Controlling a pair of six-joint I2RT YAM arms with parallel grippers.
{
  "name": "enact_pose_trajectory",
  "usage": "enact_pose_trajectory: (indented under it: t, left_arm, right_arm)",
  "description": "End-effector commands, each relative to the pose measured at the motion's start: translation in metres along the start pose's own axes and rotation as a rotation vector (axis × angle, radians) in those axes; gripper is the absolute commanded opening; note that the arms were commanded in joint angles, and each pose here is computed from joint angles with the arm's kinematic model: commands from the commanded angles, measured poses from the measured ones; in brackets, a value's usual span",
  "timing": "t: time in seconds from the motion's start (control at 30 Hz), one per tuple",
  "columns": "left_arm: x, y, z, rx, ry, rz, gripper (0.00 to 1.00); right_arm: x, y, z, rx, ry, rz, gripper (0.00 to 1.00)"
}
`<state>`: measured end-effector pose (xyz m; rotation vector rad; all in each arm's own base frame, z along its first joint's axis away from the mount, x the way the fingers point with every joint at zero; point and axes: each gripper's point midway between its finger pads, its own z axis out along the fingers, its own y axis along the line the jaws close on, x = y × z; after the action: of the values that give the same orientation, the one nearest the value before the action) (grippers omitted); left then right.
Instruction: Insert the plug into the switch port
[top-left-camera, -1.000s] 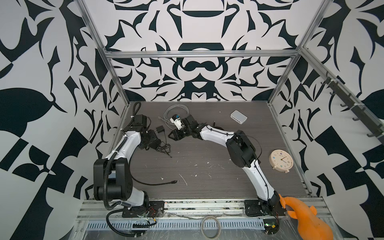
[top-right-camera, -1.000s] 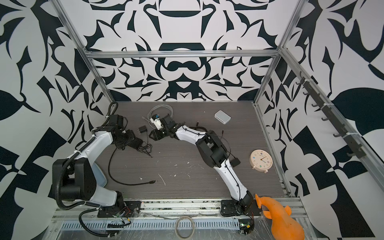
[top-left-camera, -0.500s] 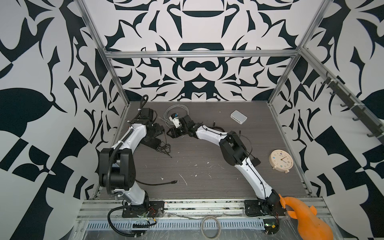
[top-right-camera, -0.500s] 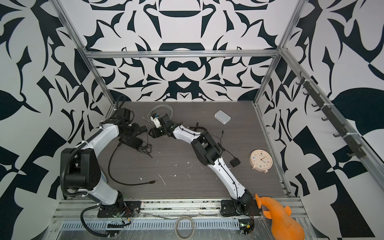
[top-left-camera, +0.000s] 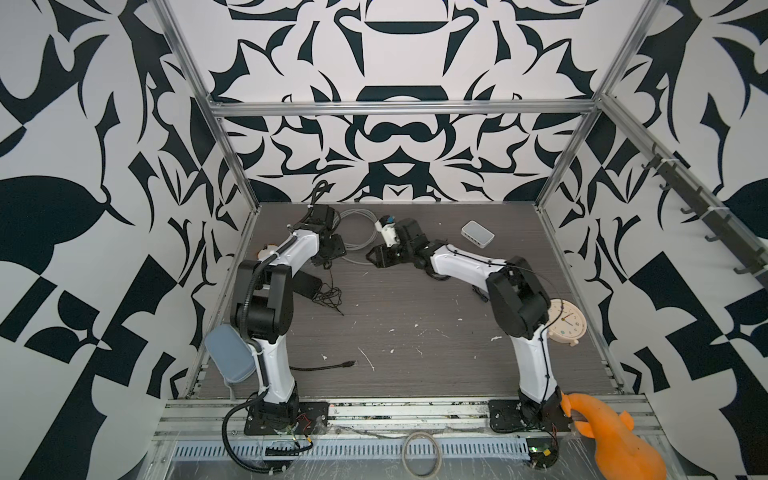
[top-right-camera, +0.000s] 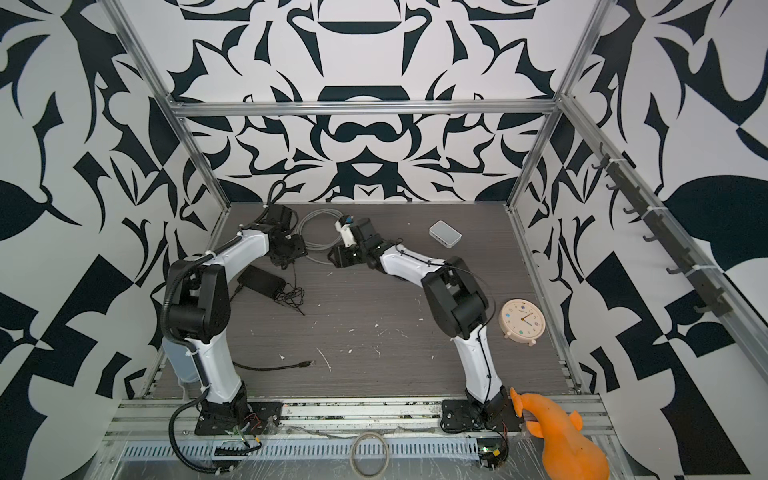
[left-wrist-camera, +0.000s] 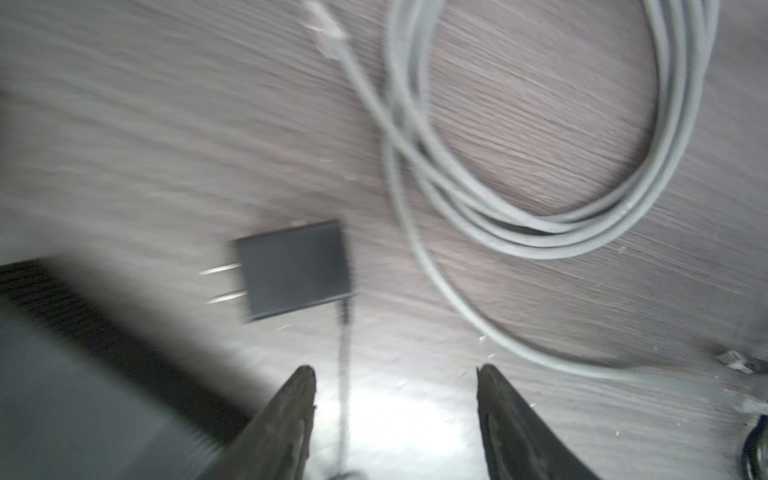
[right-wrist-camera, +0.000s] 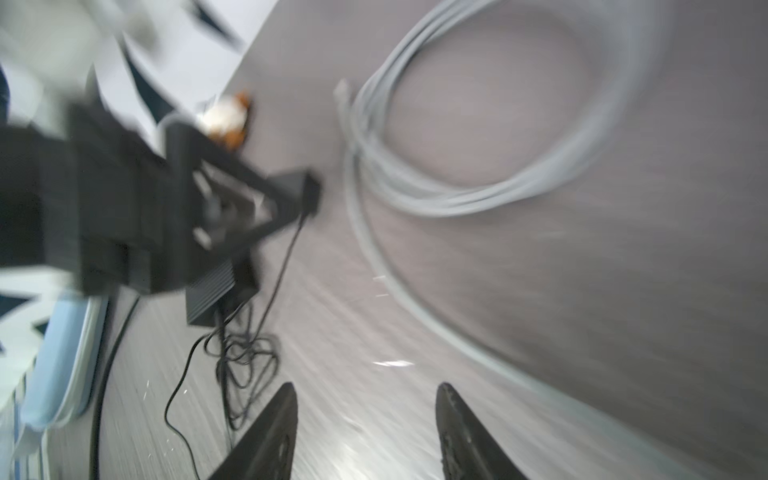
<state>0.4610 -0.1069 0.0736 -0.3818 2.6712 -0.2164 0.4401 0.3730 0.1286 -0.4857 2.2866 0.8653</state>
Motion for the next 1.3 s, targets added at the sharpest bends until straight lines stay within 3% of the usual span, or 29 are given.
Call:
enact_pose_trajectory:
  t: [0.0,0.27,0.43,0.53,0.77,0.83,1.0,1.27]
  left_arm:
    - [0.005,-0.006,0.015,-0.005,0.019,-0.029,0.65]
    - [0.019,-0.021,0.004,-0.02,-0.03,0.026,0.65]
    - [0.041,-0.048,-0.017,-0.016,-0.068,0.12,0.67]
    - [0.054,-0.068,-0.025,0.003,-0.077,0.168,0.68]
    - [0.091,-0.108,-0.031,0.059,-0.045,0.255,0.7]
    - [0.102,-0.111,-0.03,0.061,-0.024,0.267,0.7]
    - [0.12,-0.113,-0.029,0.085,0.022,0.266,0.7]
    - [0.128,-0.105,-0.033,0.072,0.046,0.279,0.71]
  right_arm:
    - [-0.004,-0.03,-0.038,0.084,0.002,0.044,0.58]
    - [0.016,-0.097,-0.127,0.349,0.088,0.106,0.62]
    - [0.025,-0.171,-0.188,0.54,0.092,0.231,0.64]
    - [0.019,-0.203,-0.209,0.583,0.059,0.254,0.68]
    - [-0.009,-0.259,-0.207,0.696,0.125,0.07,0.84]
    - [-0.02,-0.274,-0.203,0.718,0.127,0.021,0.99]
    - [-0.04,-0.306,-0.188,0.719,0.14,-0.07,1.0]
    - [-0.031,-0.344,-0.163,0.659,0.293,-0.216,1.0]
